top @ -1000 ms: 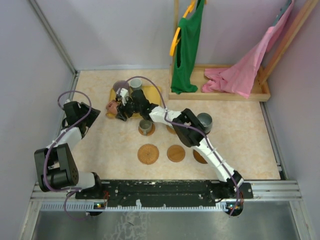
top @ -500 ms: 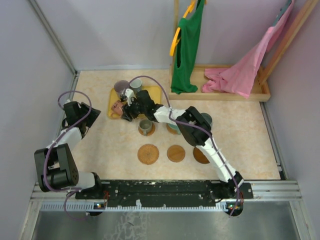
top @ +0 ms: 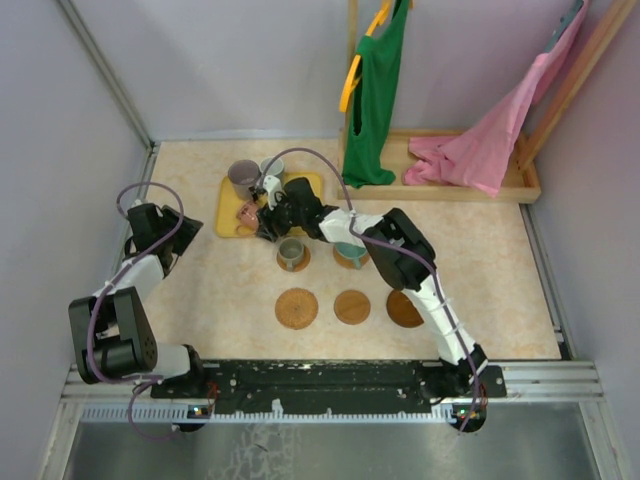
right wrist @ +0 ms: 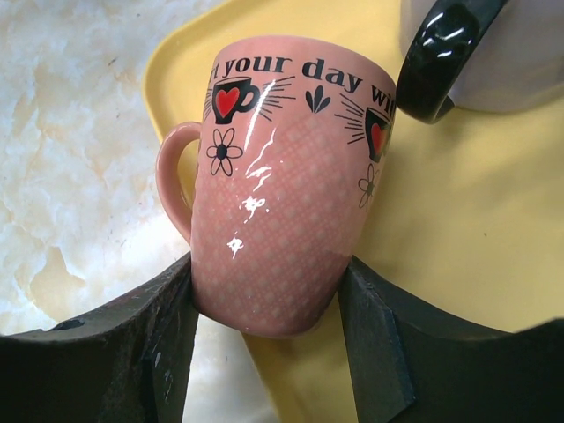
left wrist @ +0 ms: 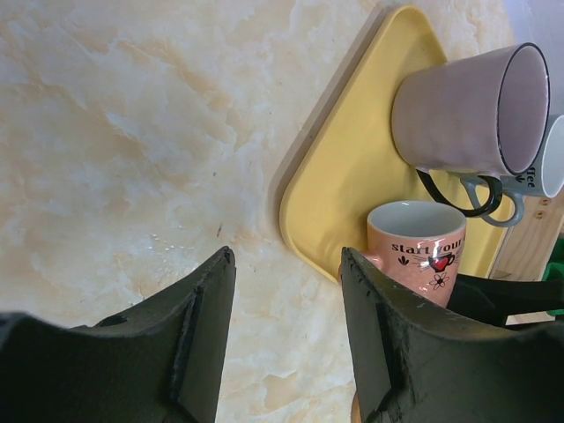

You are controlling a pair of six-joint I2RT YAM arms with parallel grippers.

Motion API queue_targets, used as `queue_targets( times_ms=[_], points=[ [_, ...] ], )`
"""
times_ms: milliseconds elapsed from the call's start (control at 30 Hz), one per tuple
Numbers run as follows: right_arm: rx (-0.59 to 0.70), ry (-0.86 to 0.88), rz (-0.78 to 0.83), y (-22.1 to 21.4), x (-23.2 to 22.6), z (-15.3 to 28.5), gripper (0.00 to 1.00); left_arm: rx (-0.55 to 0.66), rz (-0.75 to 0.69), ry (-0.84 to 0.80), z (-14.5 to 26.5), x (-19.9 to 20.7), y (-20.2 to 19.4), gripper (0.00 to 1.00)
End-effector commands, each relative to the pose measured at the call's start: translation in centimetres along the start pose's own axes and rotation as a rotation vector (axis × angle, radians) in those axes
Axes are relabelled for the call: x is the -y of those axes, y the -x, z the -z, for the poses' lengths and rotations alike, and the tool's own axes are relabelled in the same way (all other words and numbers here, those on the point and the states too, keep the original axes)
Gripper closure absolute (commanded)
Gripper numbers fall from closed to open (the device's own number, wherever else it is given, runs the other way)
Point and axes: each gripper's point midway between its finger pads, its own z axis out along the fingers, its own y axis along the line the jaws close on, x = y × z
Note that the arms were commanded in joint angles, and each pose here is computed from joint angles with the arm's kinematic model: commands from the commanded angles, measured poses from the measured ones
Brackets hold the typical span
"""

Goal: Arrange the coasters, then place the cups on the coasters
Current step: Move the cup to the tray.

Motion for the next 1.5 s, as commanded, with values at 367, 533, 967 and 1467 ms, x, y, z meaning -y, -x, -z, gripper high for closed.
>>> queue_targets(
  times_ms=[367,533,967,1467],
  points=[
    [0.101,0.038,0.027,6.9,-1.0,1.9,0.30,0.013,0.004,-0.028,0.4,0.3,0.2,0.43],
    [0.095,0.052,0.026,7.4,-1.0,1.4,0.28,0.008,0.008,-0.029,0.4,0.3,0.1,0.43],
    [0.068,0.045,0.096,7.9,-0.8,-0.7,0.24,0.009,0.012,-0.031,0.4,0.3,0.1,0.43],
    [-0.002,0.058,0.147,6.1,-0.5,-2.4,0.25,0.014,0.009,-0.033,0.3,0.5,0.3,0.43]
  ],
)
